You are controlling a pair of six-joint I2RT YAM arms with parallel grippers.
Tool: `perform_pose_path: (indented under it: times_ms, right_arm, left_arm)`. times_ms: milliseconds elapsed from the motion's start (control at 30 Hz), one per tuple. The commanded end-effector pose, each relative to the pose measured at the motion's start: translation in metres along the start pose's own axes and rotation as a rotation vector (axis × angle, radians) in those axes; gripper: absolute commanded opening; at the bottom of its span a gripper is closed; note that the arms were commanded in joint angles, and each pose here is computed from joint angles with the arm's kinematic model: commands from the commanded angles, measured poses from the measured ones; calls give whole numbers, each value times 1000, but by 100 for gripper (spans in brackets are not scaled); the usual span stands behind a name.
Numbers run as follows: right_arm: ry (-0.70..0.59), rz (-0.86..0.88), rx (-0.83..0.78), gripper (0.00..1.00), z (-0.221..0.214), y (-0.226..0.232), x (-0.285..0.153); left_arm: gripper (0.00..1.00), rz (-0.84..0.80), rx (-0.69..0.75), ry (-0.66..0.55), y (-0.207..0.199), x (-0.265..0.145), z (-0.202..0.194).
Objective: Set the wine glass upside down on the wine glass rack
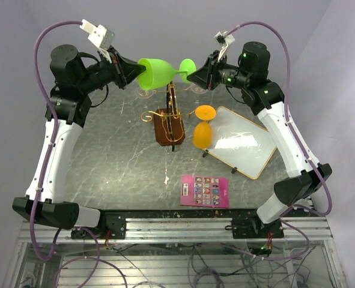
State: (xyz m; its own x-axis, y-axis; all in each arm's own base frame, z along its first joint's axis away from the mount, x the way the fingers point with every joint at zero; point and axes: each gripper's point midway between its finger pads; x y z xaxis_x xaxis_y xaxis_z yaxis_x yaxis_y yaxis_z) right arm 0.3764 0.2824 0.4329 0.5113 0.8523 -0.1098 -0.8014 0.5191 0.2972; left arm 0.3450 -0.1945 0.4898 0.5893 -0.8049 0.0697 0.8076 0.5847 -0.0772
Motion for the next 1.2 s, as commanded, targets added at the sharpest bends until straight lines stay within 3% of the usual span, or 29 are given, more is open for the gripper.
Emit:
perform_pose_path:
  times_ms: [0,100,300,533,700,867,1167]
  right_arm:
    - [-30,-40,-20,14,12,-6,0]
    - [-30,-50,-31,1,13,-8,-1]
    - [-29,-86,-73,0,13,-13,-4]
    - [-27,-140,-122,0,14,-26,-13]
    - [-10,-146,-207,0,11,-28,-22]
    - [59,-56,-354,0,-4,-15,-27]
    - [265,76,-691,0,-62,36,-16]
  left_arm:
    - [7,-9,15,1,-1,5,-2]
    - [7,-21,4,3,-3,6,-4]
    - [19,-35,-19,6,-9,3,-7]
    - [58,-63,7,37,-19,-8,-11]
    - [81,-74,79,78,-23,-26,-16]
    - [91,8,145,108,-11,-47,-13]
    - [96,155,122,100,18,-67,-3]
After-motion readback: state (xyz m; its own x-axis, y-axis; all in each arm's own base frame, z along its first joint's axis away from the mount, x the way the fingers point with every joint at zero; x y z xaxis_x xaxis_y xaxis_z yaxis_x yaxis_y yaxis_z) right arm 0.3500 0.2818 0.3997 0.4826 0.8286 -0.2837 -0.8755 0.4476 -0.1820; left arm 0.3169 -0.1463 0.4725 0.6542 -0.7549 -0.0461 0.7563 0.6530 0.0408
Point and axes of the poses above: each gripper's point midway between its finger pads, its own x axis out along the fingers, its own y axis along the line the jaws close on, z = x × y, and after that the axes turned 3 degrees about x, right-handed
